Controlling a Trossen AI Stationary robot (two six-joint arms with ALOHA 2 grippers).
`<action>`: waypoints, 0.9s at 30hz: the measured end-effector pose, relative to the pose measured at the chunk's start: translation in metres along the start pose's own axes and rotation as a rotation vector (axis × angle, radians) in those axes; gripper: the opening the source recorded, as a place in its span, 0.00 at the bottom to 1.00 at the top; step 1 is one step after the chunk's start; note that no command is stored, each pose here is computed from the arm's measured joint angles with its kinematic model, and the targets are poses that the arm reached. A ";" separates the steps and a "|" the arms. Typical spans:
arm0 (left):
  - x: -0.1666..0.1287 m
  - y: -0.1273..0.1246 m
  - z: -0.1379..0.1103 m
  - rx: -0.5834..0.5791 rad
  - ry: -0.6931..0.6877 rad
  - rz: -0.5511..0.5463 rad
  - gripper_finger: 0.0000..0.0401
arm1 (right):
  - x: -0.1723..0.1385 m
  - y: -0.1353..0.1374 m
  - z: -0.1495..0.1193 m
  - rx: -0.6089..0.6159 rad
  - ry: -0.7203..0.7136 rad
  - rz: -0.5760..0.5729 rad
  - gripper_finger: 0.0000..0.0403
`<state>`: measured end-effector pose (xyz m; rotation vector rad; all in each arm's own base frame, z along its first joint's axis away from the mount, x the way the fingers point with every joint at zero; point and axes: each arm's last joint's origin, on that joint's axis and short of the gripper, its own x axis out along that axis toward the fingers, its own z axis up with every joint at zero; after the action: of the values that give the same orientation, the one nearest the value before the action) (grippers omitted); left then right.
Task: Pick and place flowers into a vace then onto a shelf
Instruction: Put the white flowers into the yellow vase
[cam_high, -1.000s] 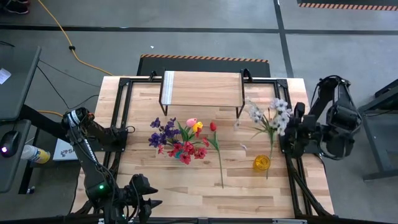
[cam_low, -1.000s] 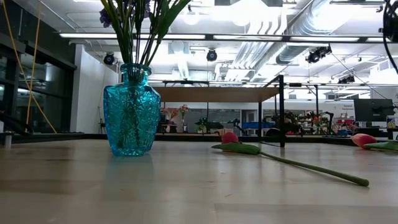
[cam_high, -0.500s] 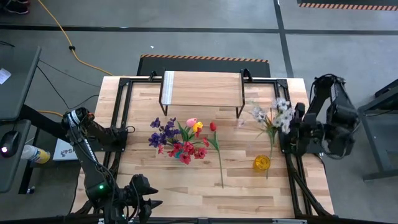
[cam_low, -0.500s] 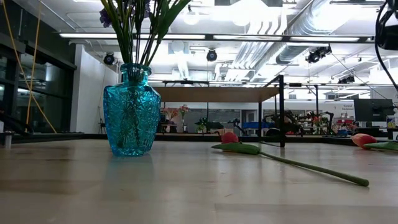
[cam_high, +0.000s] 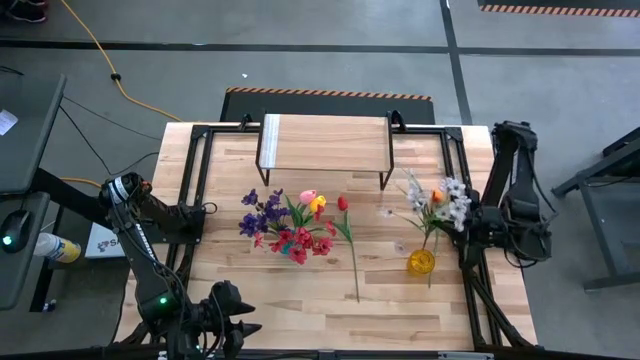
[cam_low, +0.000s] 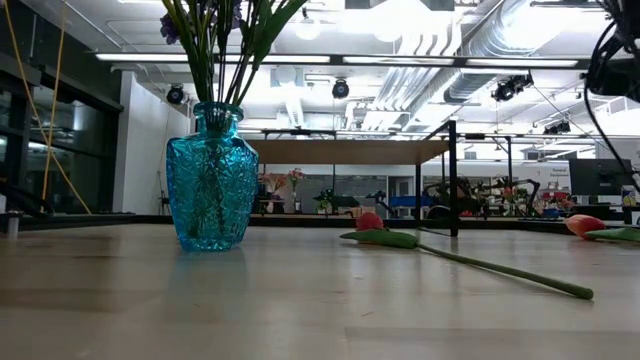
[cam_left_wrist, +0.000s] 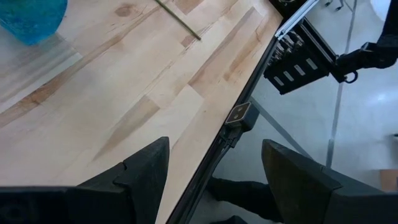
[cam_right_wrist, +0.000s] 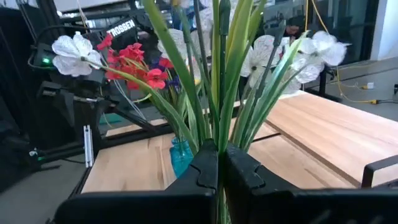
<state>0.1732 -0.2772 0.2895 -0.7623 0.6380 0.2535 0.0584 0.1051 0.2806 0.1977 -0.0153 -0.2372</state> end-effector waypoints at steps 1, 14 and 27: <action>0.000 0.000 0.000 -0.003 0.000 -0.004 0.72 | -0.002 0.001 -0.002 0.010 -0.006 0.002 0.00; 0.000 -0.001 0.000 -0.001 0.001 -0.006 0.72 | -0.013 0.015 -0.009 -0.041 0.005 0.076 0.00; 0.000 -0.001 0.000 -0.002 0.001 -0.007 0.72 | -0.013 0.016 -0.027 -0.142 0.000 0.071 0.00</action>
<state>0.1735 -0.2778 0.2899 -0.7663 0.6359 0.2476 0.0509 0.1284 0.2573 0.0558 -0.0049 -0.1667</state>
